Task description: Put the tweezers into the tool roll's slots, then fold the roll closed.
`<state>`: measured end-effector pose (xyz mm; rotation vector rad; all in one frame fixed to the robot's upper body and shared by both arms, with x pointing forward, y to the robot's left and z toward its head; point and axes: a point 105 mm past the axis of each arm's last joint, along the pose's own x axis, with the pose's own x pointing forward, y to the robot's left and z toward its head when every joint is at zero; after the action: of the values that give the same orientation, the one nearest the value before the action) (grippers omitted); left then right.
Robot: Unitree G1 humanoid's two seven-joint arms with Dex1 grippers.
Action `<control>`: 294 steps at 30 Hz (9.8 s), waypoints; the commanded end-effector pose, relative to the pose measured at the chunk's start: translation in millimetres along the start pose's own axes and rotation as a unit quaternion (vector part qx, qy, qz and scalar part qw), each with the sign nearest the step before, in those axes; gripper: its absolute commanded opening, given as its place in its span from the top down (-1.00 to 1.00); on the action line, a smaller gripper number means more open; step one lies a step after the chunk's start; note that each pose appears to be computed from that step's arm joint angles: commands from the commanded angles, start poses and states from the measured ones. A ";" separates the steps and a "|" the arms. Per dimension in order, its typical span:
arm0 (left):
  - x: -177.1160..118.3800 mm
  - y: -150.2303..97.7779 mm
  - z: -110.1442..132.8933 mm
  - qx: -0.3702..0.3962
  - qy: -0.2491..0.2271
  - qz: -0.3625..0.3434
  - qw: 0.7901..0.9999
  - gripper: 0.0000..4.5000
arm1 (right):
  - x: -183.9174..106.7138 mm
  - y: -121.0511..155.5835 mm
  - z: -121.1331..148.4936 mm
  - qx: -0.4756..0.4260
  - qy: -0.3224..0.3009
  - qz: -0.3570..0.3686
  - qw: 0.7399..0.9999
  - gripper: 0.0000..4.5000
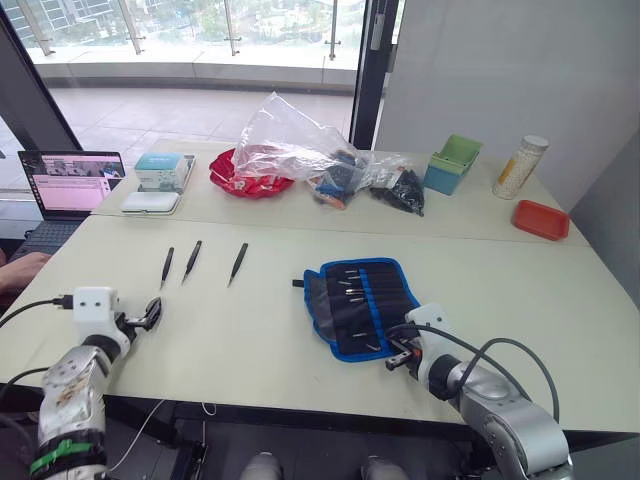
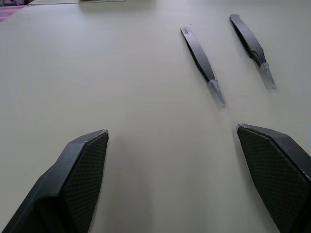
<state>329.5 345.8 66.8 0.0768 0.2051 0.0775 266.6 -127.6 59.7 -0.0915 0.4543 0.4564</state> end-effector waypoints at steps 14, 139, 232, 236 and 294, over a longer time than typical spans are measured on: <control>40.9 -63.0 -4.9 -0.062 0.054 -0.028 0.996 0.07 | 5.9 -2.6 -31.6 0.024 0.066 -0.015 0.997 1.00; -19.8 -314.6 118.2 0.275 0.023 -0.595 0.755 -0.66 | -2.8 3.3 -30.7 0.040 0.074 -0.040 0.996 1.00; 57.7 -59.6 96.0 0.009 -0.092 -0.098 0.991 0.98 | 4.3 -2.5 -21.0 0.006 0.074 -0.001 0.997 1.00; 34.6 -116.8 132.3 0.046 -0.121 -0.246 0.961 0.98 | 4.7 -2.4 -21.3 0.005 0.075 0.000 0.997 1.00; -43.7 -304.6 80.3 0.361 0.108 -0.629 0.680 0.98 | 2.5 -3.1 -19.8 0.028 0.055 -0.037 0.997 1.00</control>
<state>334.8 46.6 116.5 0.6524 0.5472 -1.3227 269.3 -124.8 70.9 -0.0792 0.4325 0.4086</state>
